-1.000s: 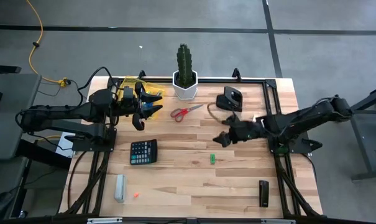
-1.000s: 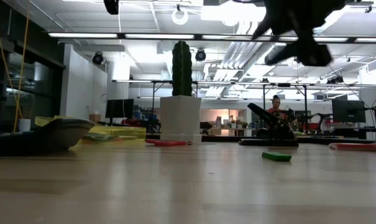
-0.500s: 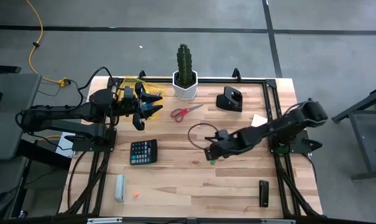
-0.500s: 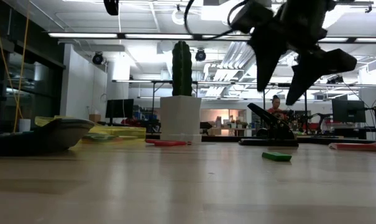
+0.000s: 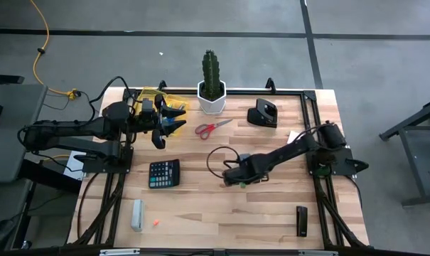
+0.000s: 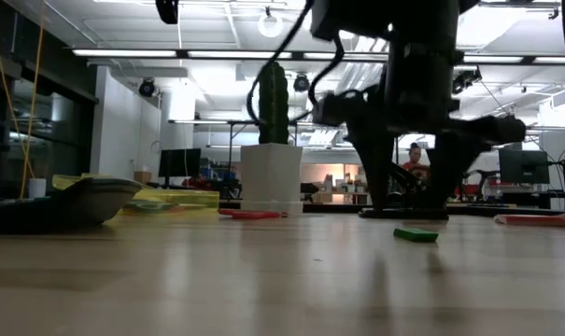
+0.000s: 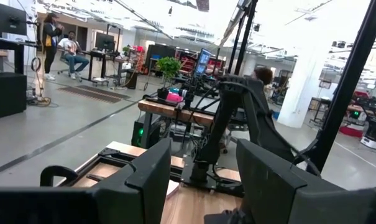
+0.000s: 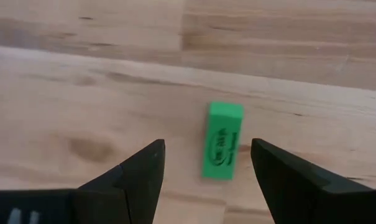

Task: Pack school essentials
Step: Put the green eraser into the transparent yellow supply box

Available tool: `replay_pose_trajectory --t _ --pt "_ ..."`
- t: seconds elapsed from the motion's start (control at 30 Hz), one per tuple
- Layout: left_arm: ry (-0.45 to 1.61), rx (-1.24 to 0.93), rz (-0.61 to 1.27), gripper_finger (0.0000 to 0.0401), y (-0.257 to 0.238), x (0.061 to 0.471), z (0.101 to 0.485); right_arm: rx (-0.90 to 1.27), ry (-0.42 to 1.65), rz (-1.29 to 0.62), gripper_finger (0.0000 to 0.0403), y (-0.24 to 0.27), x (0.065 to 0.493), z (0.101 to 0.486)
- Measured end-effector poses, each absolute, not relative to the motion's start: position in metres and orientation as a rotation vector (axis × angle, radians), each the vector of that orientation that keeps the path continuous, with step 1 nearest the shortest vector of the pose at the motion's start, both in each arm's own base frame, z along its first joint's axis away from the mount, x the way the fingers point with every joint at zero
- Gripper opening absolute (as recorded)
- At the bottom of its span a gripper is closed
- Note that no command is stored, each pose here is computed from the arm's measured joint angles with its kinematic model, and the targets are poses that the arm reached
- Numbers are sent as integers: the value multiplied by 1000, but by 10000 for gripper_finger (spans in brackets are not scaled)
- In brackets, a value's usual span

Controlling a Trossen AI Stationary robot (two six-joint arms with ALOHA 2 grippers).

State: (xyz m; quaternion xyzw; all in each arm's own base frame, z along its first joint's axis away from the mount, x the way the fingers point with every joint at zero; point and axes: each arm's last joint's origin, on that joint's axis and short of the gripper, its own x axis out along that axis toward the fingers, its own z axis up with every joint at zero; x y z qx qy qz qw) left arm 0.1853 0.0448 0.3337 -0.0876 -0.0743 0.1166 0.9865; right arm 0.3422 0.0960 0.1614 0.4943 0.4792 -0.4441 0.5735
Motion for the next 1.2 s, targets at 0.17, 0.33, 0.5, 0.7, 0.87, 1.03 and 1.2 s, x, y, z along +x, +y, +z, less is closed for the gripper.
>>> replay_pose_trajectory --t 0.17,0.33,0.5,0.7,0.87,1.03,1.2 --pt "-149 -176 234 170 45 185 334 1169 1132 -1112 232 96 343 149" --pt "-149 -176 234 170 45 185 334 1162 1155 -1126 223 97 344 142" --pt "-135 -177 235 170 45 185 332 1157 1182 -1140 165 97 344 137" --pt "-112 -180 237 170 45 186 330 1169 1192 -1141 99 94 345 137" --pt "-112 -179 237 170 45 186 330 1129 1215 -1102 73 89 345 138" --pt "-111 -180 238 170 45 186 330 1020 1250 -1063 68 85 339 146" --pt "-110 -193 237 170 45 186 330 872 1290 -980 67 77 326 169"
